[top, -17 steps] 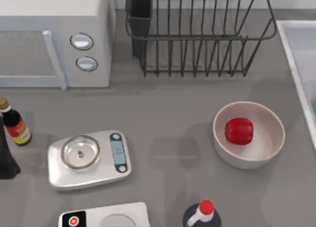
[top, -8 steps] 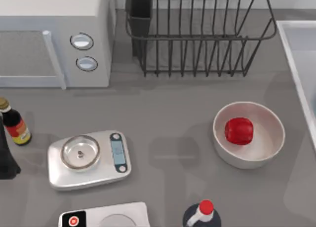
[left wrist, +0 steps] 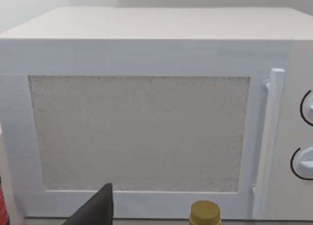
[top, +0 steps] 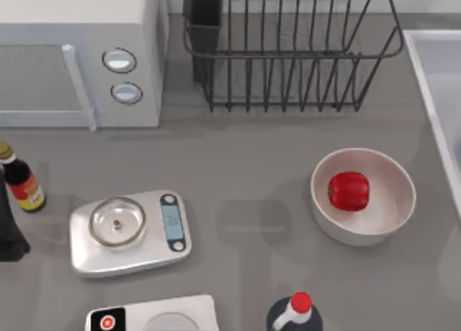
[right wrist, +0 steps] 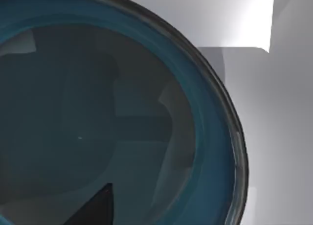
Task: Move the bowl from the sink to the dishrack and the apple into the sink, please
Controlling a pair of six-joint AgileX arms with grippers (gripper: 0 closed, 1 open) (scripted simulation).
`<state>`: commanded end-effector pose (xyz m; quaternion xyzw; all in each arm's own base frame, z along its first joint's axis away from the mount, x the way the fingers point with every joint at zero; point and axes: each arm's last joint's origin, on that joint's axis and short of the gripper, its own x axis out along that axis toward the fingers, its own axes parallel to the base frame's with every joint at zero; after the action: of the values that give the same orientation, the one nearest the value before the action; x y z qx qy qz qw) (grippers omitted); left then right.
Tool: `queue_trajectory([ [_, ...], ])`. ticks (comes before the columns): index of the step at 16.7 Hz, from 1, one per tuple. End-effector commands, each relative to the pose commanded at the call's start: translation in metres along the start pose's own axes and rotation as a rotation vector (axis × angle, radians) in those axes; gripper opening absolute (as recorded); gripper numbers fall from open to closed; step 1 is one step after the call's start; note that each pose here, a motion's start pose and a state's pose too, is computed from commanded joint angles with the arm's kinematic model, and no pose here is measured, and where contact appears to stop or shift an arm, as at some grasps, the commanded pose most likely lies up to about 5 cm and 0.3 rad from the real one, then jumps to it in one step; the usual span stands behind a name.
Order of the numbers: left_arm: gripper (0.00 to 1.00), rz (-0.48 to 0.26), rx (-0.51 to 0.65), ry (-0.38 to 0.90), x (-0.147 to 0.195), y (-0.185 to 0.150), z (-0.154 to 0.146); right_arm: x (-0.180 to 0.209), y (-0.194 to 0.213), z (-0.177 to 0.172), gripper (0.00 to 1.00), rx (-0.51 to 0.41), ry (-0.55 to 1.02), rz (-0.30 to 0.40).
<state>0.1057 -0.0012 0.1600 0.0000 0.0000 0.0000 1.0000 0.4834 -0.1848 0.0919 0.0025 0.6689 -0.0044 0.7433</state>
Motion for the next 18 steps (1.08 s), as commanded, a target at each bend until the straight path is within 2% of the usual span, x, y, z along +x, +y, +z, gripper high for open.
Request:
queue_trajectory([
  [4,1.00,0.000,0.000,0.000,0.000,0.000,0.000,0.043,0.000,-0.003,1.00,0.000,0.005,0.002],
  [8,1.00,0.000,0.000,0.000,0.000,0.000,0.000,0.043,0.000,-0.003,1.00,0.000,0.005,0.002],
  [18,1.00,0.000,0.000,0.000,0.000,0.000,0.000,0.043,0.000,-0.003,0.25,0.000,0.005,0.002],
])
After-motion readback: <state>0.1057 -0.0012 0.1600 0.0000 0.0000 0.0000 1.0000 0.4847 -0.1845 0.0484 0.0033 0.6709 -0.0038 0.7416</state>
